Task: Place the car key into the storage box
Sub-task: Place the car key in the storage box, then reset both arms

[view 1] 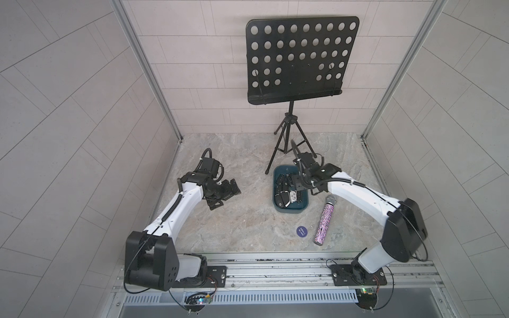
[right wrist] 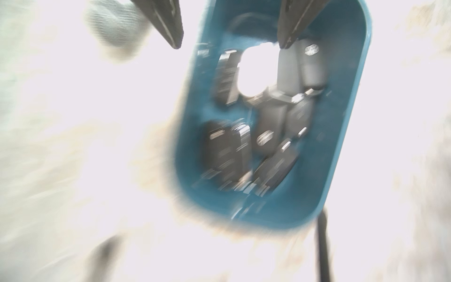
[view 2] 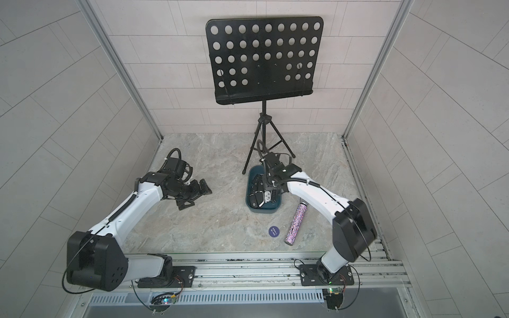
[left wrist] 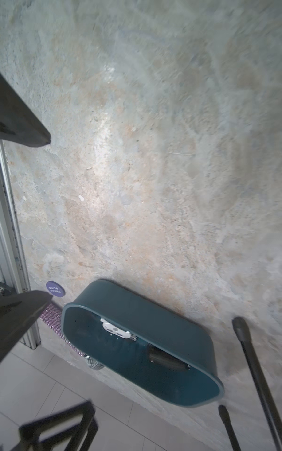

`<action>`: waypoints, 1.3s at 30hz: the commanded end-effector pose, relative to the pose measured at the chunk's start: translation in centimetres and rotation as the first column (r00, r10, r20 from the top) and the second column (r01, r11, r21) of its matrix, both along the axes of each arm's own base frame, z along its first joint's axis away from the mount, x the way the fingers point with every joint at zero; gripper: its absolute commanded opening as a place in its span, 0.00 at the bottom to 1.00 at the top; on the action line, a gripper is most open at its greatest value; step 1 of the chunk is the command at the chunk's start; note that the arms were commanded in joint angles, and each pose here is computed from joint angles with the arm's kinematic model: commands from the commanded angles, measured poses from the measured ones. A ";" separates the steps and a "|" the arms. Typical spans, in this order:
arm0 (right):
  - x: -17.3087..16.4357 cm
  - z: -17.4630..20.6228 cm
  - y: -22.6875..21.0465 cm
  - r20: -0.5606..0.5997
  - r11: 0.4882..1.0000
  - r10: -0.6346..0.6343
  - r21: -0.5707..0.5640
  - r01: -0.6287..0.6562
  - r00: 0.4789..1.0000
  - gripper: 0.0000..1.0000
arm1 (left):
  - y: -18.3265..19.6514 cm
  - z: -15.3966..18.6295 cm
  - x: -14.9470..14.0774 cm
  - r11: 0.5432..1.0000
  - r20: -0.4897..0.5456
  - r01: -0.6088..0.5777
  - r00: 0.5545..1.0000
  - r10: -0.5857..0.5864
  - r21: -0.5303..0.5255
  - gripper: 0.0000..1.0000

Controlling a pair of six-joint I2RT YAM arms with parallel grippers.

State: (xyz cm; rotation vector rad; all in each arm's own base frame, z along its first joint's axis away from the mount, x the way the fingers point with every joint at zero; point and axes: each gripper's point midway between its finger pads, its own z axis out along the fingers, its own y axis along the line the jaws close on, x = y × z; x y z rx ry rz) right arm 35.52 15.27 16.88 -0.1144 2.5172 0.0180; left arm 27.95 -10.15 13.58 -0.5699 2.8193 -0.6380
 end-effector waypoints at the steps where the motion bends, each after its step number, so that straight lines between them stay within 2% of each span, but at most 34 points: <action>1: 1.0 1.0 -5.7 0.108 0.993 -0.062 -0.098 0.073 0.992 0.68 | 2.6 0.6 1.5 0.988 0.052 -0.004 0.999 -0.004 0.152 1.00; 4: 2.1 -0.3 -10.7 0.183 0.978 -0.109 -0.157 0.138 0.977 0.70 | 4.7 0.4 2.8 0.961 0.081 -0.033 0.997 0.011 0.276 1.00; 7: 2.4 -3.3 -16.4 0.217 0.934 -0.243 -0.211 0.288 0.946 0.71 | 7.2 0.0 4.7 0.902 0.151 -0.060 0.988 -0.006 0.427 1.00; 10: 2.6 -6.7 -20.4 0.276 0.893 -0.371 -0.155 0.422 0.887 0.72 | 10.2 0.0 6.3 0.801 0.229 -0.116 0.973 -0.027 0.587 1.00; 11: 2.8 -7.2 -21.2 0.326 0.879 -0.402 -0.126 0.461 0.855 0.75 | 11.2 0.1 6.6 0.760 0.252 -0.137 0.967 -0.036 0.635 1.00; 13: 2.9 -7.0 -22.4 0.427 0.850 -0.433 -0.101 0.517 0.794 0.79 | 12.9 0.1 7.2 0.680 0.305 -0.186 0.951 -0.058 0.709 1.00; 15: 3.3 -5.9 -22.8 0.485 0.837 -0.420 -0.118 0.534 0.767 0.82 | 14.5 -0.1 7.5 0.599 0.353 -0.247 0.933 -0.064 0.762 1.00; 16: 3.4 -5.9 -23.0 0.500 0.834 -0.424 -0.109 0.541 0.755 0.88 | 14.9 -0.3 7.7 0.579 0.377 -0.268 0.924 -0.073 0.770 1.00; 17: 3.2 -6.5 -23.0 0.492 0.834 -0.426 -0.112 0.540 0.759 0.99 | 15.0 -0.6 8.0 0.568 0.400 -0.287 0.913 -0.083 0.771 1.00; 19: 2.8 -6.2 -22.5 0.565 0.848 -0.399 -0.073 0.525 0.722 0.99 | 14.9 -1.2 8.5 0.572 0.444 -0.311 0.890 -0.105 0.759 1.00; 23: 1.6 -6.0 -21.7 0.607 0.877 -0.363 -0.033 0.479 0.707 0.99 | 14.7 -1.8 9.3 0.561 0.516 -0.353 0.842 -0.159 0.748 1.00; 26: 2.0 -6.8 -20.8 0.590 0.905 -0.317 -0.045 0.423 0.742 0.99 | 15.2 -1.6 9.8 0.526 0.566 -0.409 0.805 -0.178 0.746 1.00; 28: 2.4 -7.0 -21.1 0.645 0.899 -0.322 -0.021 0.437 0.693 0.99 | 14.9 -2.0 10.2 0.541 0.591 -0.417 0.782 -0.195 0.730 1.00; 30: 2.2 -7.9 -21.0 0.552 0.901 -0.328 -0.060 0.429 0.766 0.99 | 14.7 -2.4 10.6 0.555 0.618 -0.435 0.762 -0.193 0.709 1.00; 32: 2.6 -7.2 -21.1 0.619 0.901 -0.322 -0.032 0.432 0.716 1.00 | 14.4 -3.2 11.0 0.594 0.643 -0.435 0.742 -0.190 0.677 1.00; 34: 2.6 -7.6 -21.0 0.584 0.900 -0.323 -0.055 0.433 0.744 1.00 | 14.8 -3.7 11.3 0.603 0.691 -0.477 0.701 -0.178 0.639 1.00; 35: 2.5 -7.7 -21.0 0.559 0.900 -0.325 -0.064 0.430 0.763 1.00 | 14.8 -4.0 11.0 0.618 0.682 -0.462 0.711 -0.171 0.637 1.00; 36: 2.6 -7.3 -20.9 0.596 0.902 -0.319 -0.048 0.429 0.737 1.00 | 14.6 -4.7 10.6 0.651 0.665 -0.422 0.726 -0.175 0.631 1.00; 38: 2.6 -7.4 -21.0 0.609 0.902 -0.313 -0.050 0.429 0.729 1.00 | 15.1 -4.7 10.6 0.642 0.726 -0.488 0.669 -0.161 0.592 1.00; 39: 2.6 -7.3 -21.0 0.598 0.900 -0.320 -0.049 0.432 0.735 1.00 | 15.1 -4.8 10.7 0.637 0.714 -0.480 0.681 -0.163 0.603 1.00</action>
